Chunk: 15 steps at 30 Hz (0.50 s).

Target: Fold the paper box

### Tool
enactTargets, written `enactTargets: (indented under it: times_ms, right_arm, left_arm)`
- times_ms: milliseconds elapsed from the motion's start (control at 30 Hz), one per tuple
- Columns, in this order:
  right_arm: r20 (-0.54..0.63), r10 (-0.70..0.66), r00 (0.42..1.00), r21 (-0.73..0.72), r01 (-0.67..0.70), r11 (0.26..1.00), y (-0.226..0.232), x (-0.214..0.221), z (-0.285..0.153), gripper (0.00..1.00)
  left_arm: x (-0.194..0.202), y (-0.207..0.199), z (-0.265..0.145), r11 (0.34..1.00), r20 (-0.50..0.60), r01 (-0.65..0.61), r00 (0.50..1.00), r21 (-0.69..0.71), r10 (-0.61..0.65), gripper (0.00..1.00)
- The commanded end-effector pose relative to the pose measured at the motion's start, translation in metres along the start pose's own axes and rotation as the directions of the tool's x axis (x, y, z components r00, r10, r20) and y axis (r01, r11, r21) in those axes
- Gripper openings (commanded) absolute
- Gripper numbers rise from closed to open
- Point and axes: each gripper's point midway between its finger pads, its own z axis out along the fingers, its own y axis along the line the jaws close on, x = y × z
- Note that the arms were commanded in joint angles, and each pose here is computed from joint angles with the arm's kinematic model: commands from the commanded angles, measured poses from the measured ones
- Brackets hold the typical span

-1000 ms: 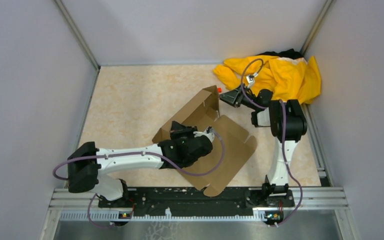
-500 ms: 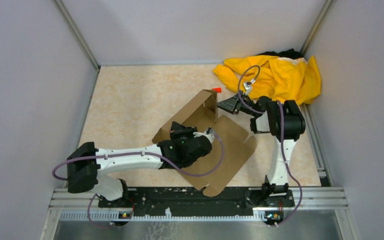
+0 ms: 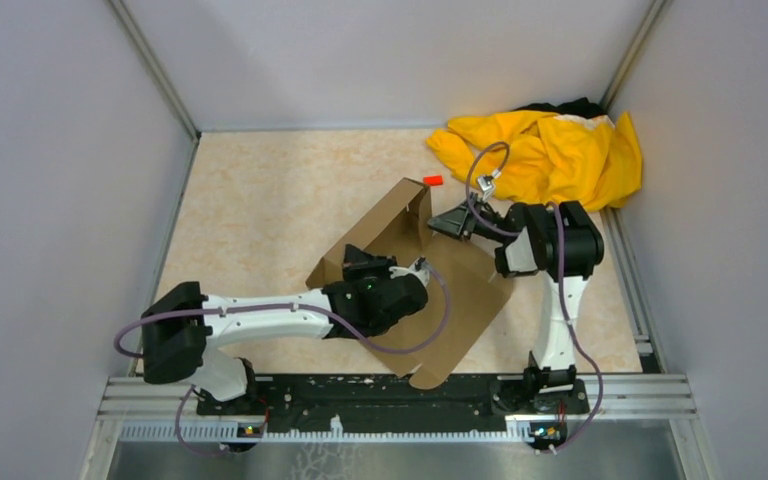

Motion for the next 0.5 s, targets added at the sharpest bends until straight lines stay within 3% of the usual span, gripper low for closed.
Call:
enactTargets:
  times_ms: [0,200,467]
  right_arm:
    - [0.021,-0.079,0.997,0.013,0.079,0.997,0.001,0.008,0.008,0.54]
    - [0.051,-0.082,0.995,0.115,0.076,0.990,-0.012,0.015,0.017,0.54]
    - [0.057,-0.084,0.995,0.133,0.076,0.988,-0.014,0.019,0.016,0.54]
  left_arm:
    - [-0.013,-0.020,0.001,0.997,0.034,-0.056,0.998,0.055,0.054,0.00]
    - [-0.023,-0.041,-0.004,0.990,0.050,-0.124,0.991,0.064,0.121,0.00]
    - [-0.022,-0.043,-0.007,0.991,0.046,-0.121,0.992,0.064,0.118,0.00]
